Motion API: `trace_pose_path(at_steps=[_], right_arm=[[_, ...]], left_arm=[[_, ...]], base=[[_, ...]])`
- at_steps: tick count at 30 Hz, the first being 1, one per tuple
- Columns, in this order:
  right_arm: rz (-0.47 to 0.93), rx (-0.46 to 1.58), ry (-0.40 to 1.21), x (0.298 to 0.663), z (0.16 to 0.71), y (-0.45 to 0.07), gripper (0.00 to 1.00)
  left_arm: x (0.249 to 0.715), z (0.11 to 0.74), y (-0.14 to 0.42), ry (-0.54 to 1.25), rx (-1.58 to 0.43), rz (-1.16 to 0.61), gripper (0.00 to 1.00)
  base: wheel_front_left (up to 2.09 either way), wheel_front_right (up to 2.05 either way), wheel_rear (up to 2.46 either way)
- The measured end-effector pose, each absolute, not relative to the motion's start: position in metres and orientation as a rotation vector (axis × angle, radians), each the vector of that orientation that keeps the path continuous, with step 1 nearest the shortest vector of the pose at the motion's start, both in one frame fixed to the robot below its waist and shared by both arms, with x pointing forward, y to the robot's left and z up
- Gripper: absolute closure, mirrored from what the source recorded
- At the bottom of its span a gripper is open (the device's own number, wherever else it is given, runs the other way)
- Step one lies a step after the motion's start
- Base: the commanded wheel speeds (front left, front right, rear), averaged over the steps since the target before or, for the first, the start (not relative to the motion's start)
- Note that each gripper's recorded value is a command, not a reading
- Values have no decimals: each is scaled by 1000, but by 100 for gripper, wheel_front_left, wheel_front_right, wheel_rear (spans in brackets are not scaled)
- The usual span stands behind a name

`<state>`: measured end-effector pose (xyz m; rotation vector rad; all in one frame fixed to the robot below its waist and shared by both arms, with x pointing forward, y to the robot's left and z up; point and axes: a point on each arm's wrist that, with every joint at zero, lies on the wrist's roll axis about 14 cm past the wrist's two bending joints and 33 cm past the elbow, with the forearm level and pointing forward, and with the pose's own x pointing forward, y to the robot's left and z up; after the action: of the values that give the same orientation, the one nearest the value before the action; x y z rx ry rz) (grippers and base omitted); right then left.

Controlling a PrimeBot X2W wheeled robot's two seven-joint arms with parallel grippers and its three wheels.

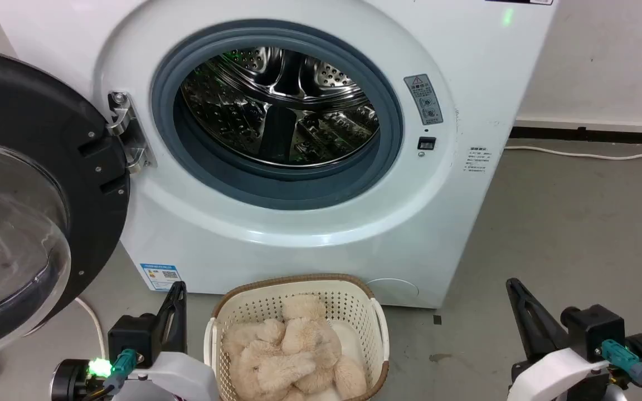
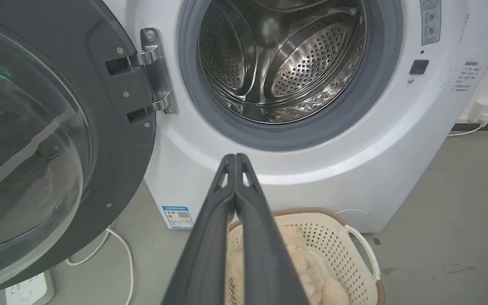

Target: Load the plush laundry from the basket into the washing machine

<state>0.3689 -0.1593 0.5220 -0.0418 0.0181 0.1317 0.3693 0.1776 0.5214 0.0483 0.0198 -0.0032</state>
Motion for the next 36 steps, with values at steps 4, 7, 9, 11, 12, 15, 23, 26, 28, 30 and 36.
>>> trace_pose_path(at_steps=[4, 7, 9, 11, 12, 15, 23, 26, 28, 30, 36], right_arm=[[132, -42, 18, 369, 522, -159, 100], [131, -42, 18, 369, 522, -159, 100], [132, -42, 18, 369, 522, -159, 100], [132, -42, 18, 369, 522, -159, 100], [132, -42, 18, 369, 522, -159, 100], [132, -42, 18, 369, 522, -159, 100], [133, -41, 19, 369, 522, -159, 0], [126, -39, 19, 369, 521, -161, 0], [118, -31, 18, 369, 521, -164, 0], [110, -29, 17, 368, 520, -167, 0], [83, -7, 24, 368, 516, -176, 0]], left_arm=[[369, 521, 178, 20, 48, -3, 100], [369, 521, 178, 20, 48, -3, 100], [369, 521, 178, 20, 48, -3, 100], [369, 521, 178, 20, 48, -3, 100], [369, 521, 178, 20, 48, -3, 100], [369, 521, 178, 20, 48, -3, 100], [369, 521, 177, 21, 48, -5, 0], [370, 520, 172, 24, 48, -18, 0], [370, 519, 169, 24, 48, -25, 0], [371, 517, 166, 25, 47, -31, 0], [375, 506, 153, 52, 40, -63, 0]], base=[[0, 0, 0], [0, 0, 0], [0, 0, 0], [0, 0, 0], [0, 0, 0], [0, 0, 0], [0, 0, 0], [0, 0, 0], [0, 0, 0], [0, 0, 0], [0, 0, 0]])
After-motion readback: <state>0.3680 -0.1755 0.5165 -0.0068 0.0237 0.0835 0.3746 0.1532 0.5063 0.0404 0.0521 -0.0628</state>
